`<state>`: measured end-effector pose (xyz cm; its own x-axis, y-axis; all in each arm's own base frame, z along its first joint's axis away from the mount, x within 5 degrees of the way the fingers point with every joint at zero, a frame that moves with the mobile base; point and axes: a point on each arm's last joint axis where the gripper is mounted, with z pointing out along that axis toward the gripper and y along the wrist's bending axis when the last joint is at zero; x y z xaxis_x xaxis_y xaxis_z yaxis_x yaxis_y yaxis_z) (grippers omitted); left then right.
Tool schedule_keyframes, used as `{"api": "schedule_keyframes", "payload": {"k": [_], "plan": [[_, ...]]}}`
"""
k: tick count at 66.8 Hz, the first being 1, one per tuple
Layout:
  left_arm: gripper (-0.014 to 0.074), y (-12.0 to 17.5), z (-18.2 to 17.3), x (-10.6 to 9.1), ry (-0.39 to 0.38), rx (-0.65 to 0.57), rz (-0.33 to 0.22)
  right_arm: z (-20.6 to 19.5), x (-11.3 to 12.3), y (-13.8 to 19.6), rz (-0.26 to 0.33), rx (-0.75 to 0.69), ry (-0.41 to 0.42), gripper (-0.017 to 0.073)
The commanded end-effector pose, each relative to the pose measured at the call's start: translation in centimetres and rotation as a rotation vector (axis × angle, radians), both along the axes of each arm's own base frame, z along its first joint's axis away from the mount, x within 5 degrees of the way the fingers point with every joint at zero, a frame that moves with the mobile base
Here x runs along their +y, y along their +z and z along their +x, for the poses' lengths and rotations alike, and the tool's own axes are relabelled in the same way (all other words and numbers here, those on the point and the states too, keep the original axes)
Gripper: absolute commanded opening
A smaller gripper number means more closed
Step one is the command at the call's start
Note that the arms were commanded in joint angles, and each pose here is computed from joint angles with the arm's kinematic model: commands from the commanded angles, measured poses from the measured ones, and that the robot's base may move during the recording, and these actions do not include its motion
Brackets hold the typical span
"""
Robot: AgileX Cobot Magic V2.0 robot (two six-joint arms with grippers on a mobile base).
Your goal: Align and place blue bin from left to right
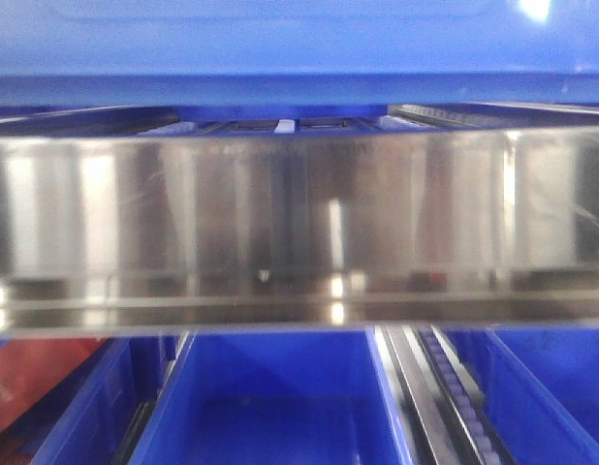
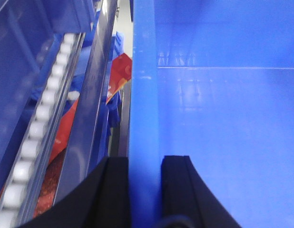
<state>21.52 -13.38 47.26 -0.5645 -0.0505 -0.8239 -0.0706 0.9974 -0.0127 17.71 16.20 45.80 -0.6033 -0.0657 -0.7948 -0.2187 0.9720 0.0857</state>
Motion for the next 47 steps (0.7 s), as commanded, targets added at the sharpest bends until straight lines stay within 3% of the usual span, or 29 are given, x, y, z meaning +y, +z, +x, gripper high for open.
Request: {"api": "schedule_keyframes", "payload": {"k": [1, 47], "plan": [[-0.0111, 1.22, -0.18, -0.1, -0.038, -0.091, -0.029, -0.18, 0.04, 1.25, 0.049, -0.089, 0.039, -0.0078], [-0.0111, 1.22, -0.18, -0.1, -0.038, -0.091, -0.029, -0.18, 0.04, 1.25, 0.049, -0.089, 0.039, -0.0078]]}}
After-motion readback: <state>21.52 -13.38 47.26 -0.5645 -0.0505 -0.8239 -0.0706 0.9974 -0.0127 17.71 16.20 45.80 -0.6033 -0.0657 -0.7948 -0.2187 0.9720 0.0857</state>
